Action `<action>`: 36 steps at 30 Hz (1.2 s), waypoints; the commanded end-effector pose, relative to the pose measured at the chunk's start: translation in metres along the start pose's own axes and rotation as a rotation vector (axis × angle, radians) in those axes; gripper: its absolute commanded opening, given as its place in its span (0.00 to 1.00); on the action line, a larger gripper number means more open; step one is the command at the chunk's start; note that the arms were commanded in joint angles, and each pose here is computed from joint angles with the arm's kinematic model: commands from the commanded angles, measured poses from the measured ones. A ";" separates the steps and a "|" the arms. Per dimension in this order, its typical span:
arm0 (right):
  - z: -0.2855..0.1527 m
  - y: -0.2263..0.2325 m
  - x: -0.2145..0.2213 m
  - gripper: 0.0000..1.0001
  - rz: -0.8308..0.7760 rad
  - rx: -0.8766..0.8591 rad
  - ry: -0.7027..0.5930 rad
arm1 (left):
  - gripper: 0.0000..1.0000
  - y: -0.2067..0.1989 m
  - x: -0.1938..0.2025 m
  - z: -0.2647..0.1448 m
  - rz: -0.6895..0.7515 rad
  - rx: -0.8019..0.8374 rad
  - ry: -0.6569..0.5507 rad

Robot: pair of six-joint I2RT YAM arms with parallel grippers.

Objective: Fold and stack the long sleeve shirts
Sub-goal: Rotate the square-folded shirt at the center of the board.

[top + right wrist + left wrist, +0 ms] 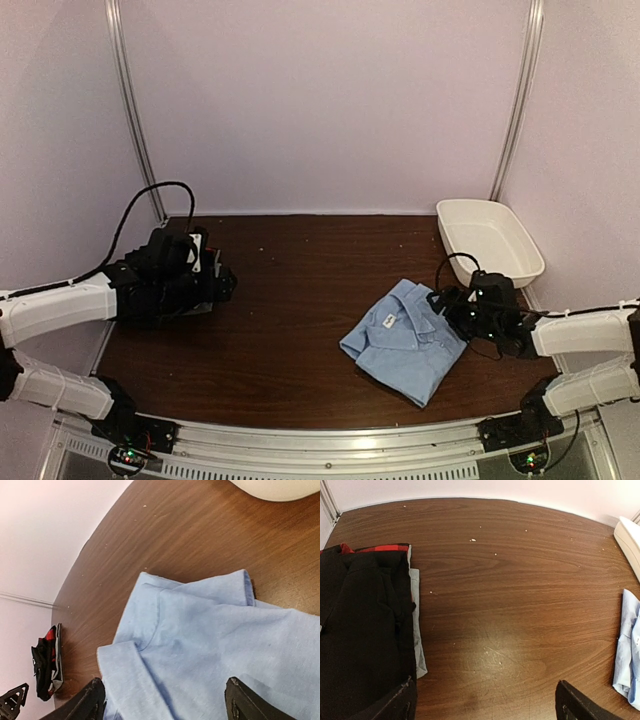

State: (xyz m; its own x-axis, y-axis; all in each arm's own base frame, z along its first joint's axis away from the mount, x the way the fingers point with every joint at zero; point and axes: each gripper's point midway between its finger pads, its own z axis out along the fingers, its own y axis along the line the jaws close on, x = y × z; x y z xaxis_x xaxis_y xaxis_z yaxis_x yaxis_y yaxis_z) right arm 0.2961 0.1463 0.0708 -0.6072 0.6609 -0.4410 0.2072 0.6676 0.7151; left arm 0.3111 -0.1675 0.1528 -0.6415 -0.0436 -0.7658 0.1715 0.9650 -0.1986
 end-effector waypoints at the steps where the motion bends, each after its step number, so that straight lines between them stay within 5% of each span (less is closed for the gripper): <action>1: -0.019 0.026 -0.013 0.84 -0.076 0.037 -0.099 | 0.98 -0.005 -0.006 0.005 -0.004 0.033 -0.023; 8: -0.037 0.065 0.012 0.84 -0.426 0.043 0.036 | 0.97 -0.005 -0.006 0.004 0.000 0.040 -0.024; 15: -0.032 0.045 0.063 0.86 -0.727 0.220 0.315 | 0.98 -0.006 -0.005 0.005 0.004 0.043 -0.019; 24: -0.041 0.017 0.113 0.85 -0.821 0.340 0.460 | 0.98 -0.006 0.001 0.005 -0.002 0.055 -0.011; 36: -0.002 0.017 0.135 0.83 -0.752 0.339 0.441 | 0.98 -0.005 0.000 0.006 0.011 0.046 -0.010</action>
State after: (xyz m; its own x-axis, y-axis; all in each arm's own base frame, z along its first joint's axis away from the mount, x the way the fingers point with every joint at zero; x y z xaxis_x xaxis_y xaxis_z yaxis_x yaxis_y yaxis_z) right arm 0.2012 0.2233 0.0210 -0.9032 -0.2109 -0.3738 -0.2365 0.9713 0.0234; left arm 0.3078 -0.1741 0.1419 -0.6634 -0.0331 -0.7475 0.2021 0.9539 -0.2217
